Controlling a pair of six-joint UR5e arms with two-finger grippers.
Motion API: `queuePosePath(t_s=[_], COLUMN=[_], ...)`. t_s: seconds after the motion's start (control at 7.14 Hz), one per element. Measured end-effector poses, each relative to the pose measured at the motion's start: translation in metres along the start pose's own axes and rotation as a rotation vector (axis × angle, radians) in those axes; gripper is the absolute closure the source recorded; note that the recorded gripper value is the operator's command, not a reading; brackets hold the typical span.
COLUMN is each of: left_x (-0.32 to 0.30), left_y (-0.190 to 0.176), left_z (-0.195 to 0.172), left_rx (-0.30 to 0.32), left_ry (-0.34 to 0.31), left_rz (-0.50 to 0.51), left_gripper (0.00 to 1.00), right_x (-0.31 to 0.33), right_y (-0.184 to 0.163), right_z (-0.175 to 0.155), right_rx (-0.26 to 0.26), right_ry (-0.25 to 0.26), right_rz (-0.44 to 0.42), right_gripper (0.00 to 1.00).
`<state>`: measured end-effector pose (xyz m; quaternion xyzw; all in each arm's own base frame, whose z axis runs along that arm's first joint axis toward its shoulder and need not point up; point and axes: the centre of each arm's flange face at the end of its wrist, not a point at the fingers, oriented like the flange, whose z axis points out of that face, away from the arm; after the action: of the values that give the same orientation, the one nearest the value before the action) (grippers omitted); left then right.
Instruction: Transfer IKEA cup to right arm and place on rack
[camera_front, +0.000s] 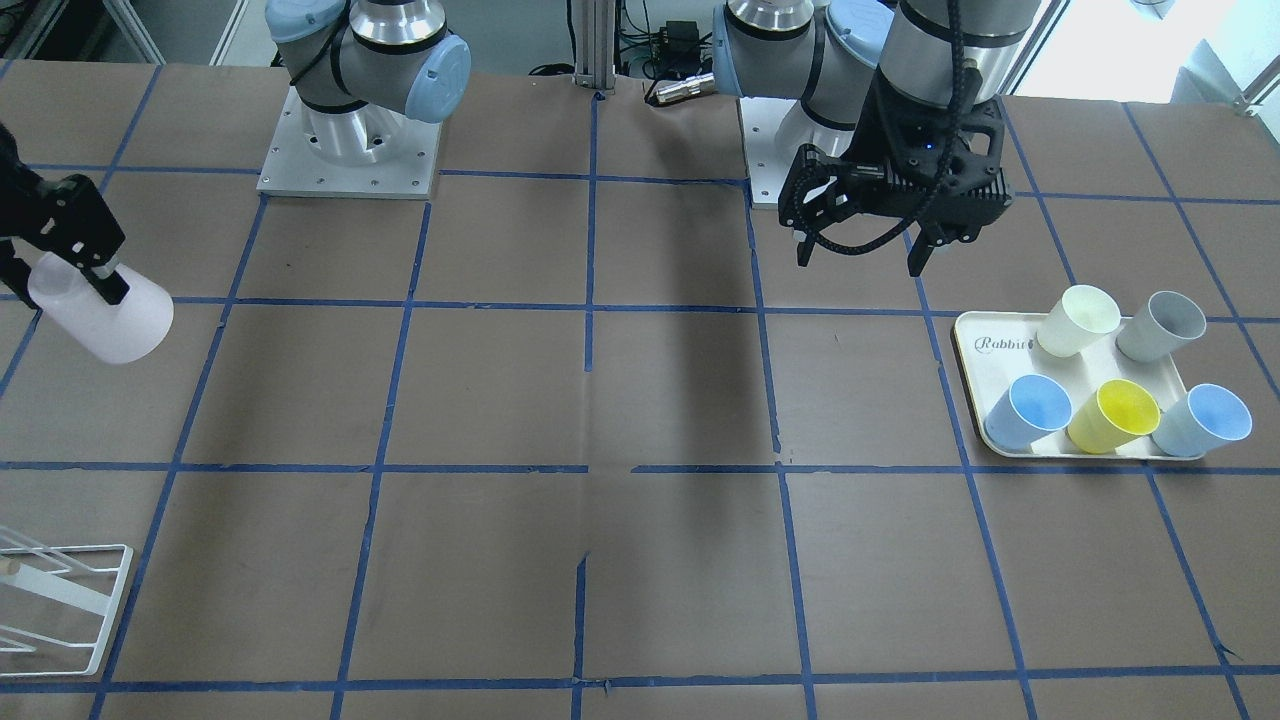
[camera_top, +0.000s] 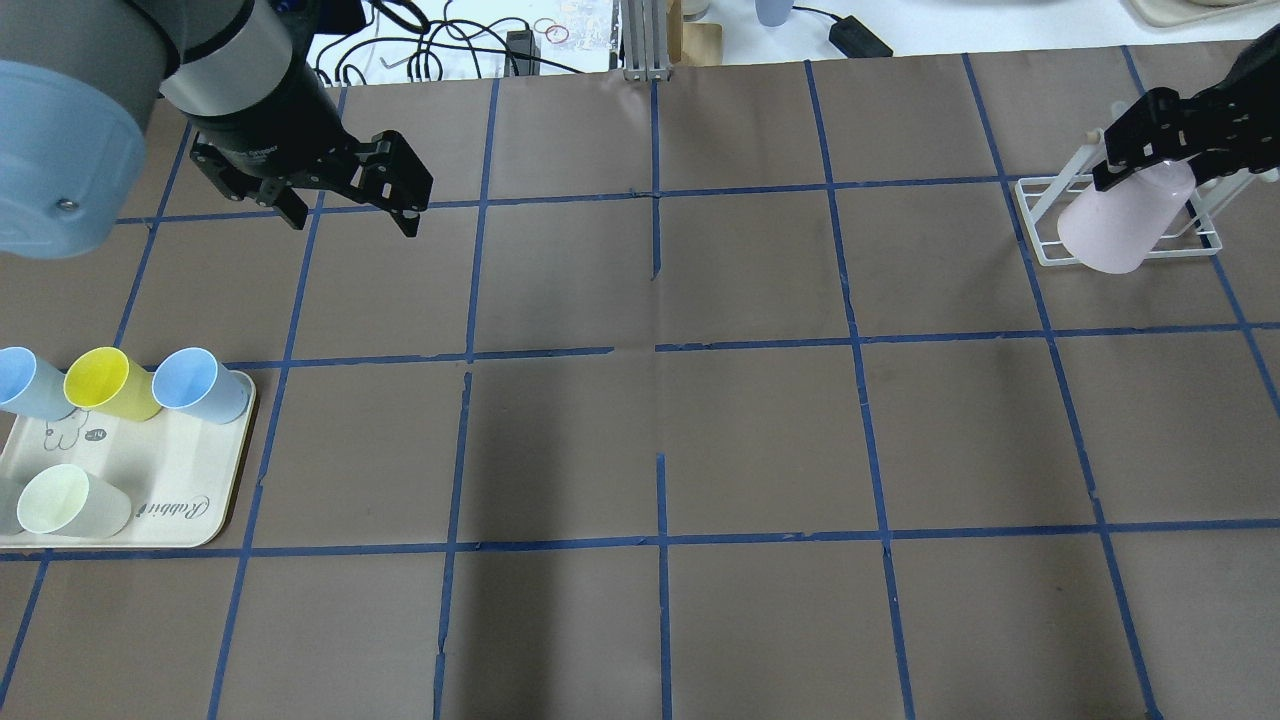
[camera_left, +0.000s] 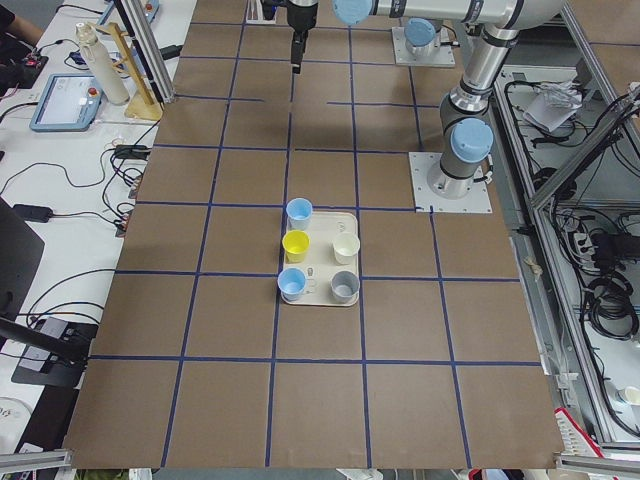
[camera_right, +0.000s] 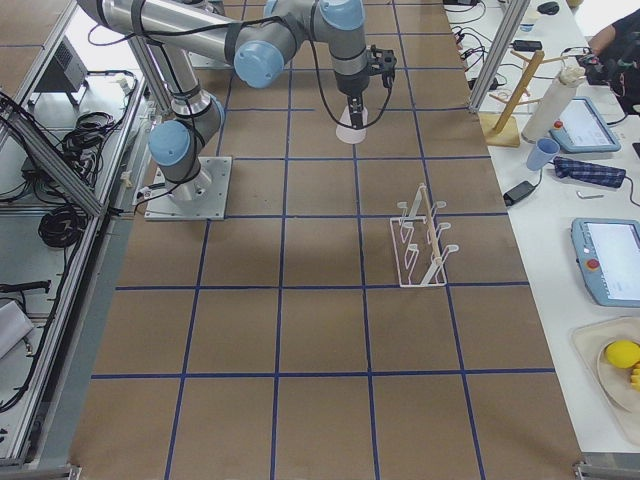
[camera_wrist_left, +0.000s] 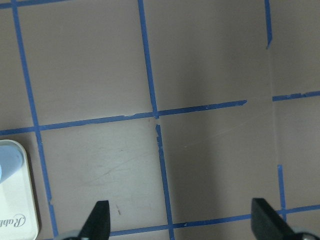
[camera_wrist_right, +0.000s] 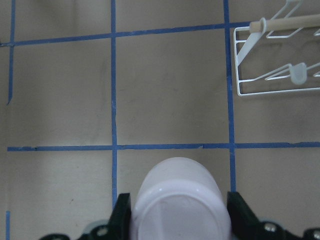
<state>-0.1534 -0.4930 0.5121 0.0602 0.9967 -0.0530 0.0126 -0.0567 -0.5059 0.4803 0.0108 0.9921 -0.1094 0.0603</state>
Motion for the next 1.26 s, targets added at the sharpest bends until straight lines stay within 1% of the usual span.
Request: queuePosePath(t_s=[0.28,0.42,0.7,0.84,1.12,1.26], left_x=[-0.011,-0.035,-0.061,-0.064,-0.064,-0.064], left_y=[-0.007,-0.009,-0.008,-0.006,-0.005,-0.006], left_z=[-0.011,-0.009,0.004,0.008,0.012,0.012], left_rx=[0.023,0.014,-0.022,-0.044,-0.076,-0.080], left_ry=[-0.009,-0.001,0.036,0.039,0.045,0.046], left_rz=[-0.006,-0.038,-0.088,-0.098,-0.124,-0.130], left_gripper=[0.00,0.00,0.00,0.00,0.00,0.00], right_x=[0.025,0.044,0.073,0.080,0.089,0.092], right_y=[-0.020,-0.027,-0.039,-0.045,-0.053,-0.056], right_z=[0.024,0.031,0.043,0.051,0.066,0.072], right_rx=[0.028,0.046,0.086,0.099,0.110,0.110], right_ry=[0.043,0.063,0.092,0.100,0.107,0.107], right_rz=[-0.026,-0.039,-0.057,-0.070,-0.085,-0.086], right_gripper=[0.84,0.84,0.83,0.83,0.83,0.83])
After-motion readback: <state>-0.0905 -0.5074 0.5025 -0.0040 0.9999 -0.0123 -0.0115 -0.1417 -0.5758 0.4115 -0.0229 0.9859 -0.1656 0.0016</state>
